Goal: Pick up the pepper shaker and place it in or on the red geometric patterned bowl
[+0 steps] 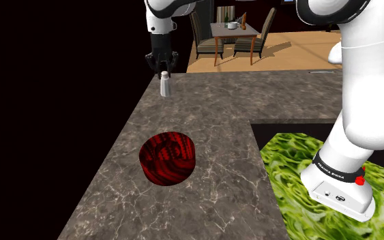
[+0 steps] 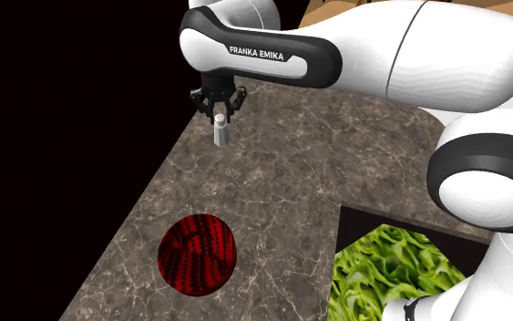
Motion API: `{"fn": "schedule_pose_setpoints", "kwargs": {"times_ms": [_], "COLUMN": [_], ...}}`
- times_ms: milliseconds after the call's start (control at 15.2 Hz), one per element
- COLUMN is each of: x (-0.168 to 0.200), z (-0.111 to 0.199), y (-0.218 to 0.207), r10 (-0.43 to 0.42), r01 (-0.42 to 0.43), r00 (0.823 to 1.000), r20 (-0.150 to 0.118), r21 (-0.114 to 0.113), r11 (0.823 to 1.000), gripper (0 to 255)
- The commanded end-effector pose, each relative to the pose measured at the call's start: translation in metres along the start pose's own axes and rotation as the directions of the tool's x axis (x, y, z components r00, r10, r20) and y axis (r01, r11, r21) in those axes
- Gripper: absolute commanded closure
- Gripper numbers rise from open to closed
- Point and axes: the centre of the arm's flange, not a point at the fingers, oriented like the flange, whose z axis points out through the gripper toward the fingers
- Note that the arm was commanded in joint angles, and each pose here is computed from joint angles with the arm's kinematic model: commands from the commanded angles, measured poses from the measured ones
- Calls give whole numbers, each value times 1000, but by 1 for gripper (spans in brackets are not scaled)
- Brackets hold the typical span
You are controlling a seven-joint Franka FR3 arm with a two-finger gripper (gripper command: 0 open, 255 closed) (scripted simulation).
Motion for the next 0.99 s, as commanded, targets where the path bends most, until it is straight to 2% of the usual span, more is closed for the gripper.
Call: {"fn": "schedule_pose_setpoints", "kwargs": {"times_ms": [0,330,924], "x": [0,-1,-112], "z": [-11,-35,-45], "y": [0,-2,-42], "r10": [0,0,0], "r01": [0,0,0], "r00": [1000,1000,1000], "r20": [0,0,0], "r21": [0,0,0], "r11": [1000,1000,1000], "gripper": [255,255,255]}}
